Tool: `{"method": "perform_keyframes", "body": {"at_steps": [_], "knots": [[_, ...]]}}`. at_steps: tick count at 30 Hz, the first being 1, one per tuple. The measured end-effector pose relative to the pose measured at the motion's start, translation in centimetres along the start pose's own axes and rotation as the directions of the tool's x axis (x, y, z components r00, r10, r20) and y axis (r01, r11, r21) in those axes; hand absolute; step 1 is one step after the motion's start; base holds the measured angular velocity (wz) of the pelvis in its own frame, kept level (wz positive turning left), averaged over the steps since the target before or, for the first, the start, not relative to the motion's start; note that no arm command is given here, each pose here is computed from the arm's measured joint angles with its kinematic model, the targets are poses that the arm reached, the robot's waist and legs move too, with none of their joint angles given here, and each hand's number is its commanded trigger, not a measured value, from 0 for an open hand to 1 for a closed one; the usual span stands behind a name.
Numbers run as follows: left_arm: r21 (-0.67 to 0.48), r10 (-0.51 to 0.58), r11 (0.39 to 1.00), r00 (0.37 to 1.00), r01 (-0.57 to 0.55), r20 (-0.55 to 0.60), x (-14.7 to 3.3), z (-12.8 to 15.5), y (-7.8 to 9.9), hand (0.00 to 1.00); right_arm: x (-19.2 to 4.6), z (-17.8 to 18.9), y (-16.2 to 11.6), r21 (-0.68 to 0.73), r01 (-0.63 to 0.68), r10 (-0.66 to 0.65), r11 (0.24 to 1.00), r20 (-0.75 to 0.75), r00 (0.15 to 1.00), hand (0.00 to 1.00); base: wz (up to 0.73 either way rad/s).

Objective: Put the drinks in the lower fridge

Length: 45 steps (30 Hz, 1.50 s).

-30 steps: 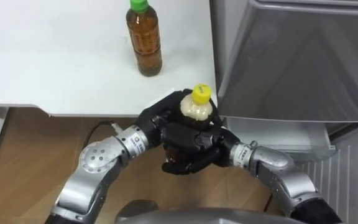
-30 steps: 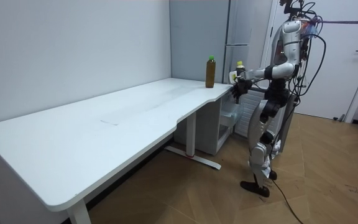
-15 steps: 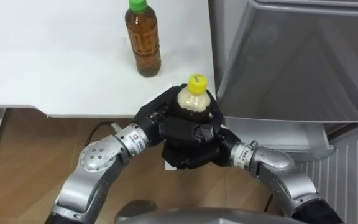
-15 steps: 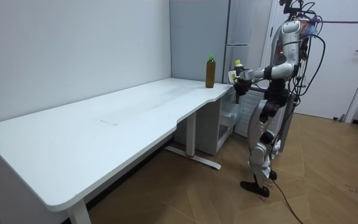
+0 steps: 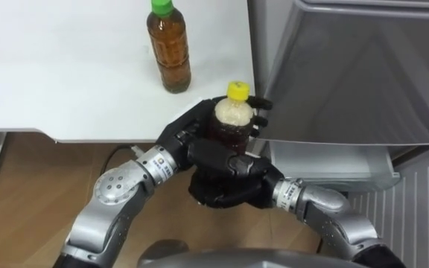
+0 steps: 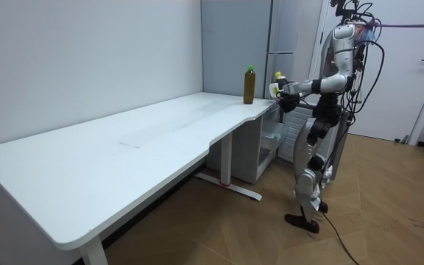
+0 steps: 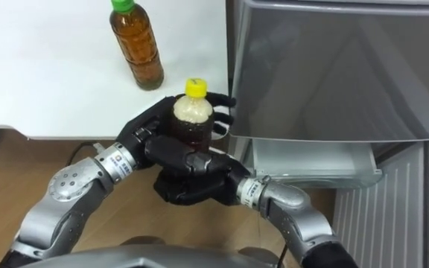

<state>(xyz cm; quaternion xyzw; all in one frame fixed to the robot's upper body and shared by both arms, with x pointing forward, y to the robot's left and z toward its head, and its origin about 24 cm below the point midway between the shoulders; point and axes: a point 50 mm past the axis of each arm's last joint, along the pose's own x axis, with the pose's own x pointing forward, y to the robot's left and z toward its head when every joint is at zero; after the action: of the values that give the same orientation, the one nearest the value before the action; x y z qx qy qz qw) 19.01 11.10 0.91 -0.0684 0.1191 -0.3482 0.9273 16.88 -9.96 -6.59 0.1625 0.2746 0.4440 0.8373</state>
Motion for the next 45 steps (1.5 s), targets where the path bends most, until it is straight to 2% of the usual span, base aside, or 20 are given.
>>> {"method": "perform_keyframes", "body": {"at_steps": [9,21,24,26,32,35,39,42,44,45], "knots": [[0.023,0.007,1.000,0.999,-0.007,0.032,0.5,1.0,0.3,0.00,-0.1,0.1,0.0,0.025,-0.004,0.003,1.000,0.023,1.000,1.00,0.00],[0.150,-0.056,0.988,0.969,0.019,0.242,0.9,6.1,-0.4,0.00,-0.7,-0.7,-0.1,0.037,-0.001,0.001,0.999,-0.006,1.000,1.00,0.00],[0.179,-0.083,0.984,0.939,0.023,0.334,0.5,8.3,-0.9,0.00,-1.1,-1.3,-0.1,0.065,0.002,0.000,0.998,-0.030,1.000,1.00,0.00],[0.174,-0.086,0.985,0.903,0.012,0.422,0.0,9.9,-1.0,0.00,-1.4,-1.7,-0.1,0.078,0.009,-0.005,0.997,-0.048,0.999,1.00,0.00],[0.200,-0.013,0.973,0.835,-0.116,0.550,-1.7,12.7,-0.4,0.00,-2.2,-2.8,0.0,0.102,0.042,-0.036,0.994,-0.066,0.997,1.00,-0.04],[0.232,-0.019,0.960,0.786,-0.159,0.618,-2.5,14.2,-0.4,0.00,-2.3,-2.9,-0.1,0.071,0.052,-0.045,0.996,-0.091,0.995,1.00,0.01],[0.237,0.032,0.935,0.729,-0.264,0.684,-3.6,15.8,0.9,0.00,-3.0,-3.5,-0.3,0.072,0.086,-0.079,0.994,-0.104,0.991,1.00,0.09],[0.201,0.111,0.893,0.631,-0.402,0.768,-5.5,17.3,1.5,0.00,-3.7,-4.0,-0.4,0.092,0.113,-0.103,0.989,-0.108,0.989,1.00,0.00],[0.180,0.168,0.816,0.523,-0.549,0.836,-7.3,18.5,1.9,0.00,-4.4,-4.4,-0.5,0.111,0.144,-0.133,0.983,-0.103,0.986,1.00,0.06],[0.168,0.184,0.795,0.495,-0.583,0.849,-7.7,18.7,2.1,0.00,-4.5,-4.5,-0.6,0.115,0.153,-0.142,0.982,-0.100,0.985,1.00,0.09]]}}
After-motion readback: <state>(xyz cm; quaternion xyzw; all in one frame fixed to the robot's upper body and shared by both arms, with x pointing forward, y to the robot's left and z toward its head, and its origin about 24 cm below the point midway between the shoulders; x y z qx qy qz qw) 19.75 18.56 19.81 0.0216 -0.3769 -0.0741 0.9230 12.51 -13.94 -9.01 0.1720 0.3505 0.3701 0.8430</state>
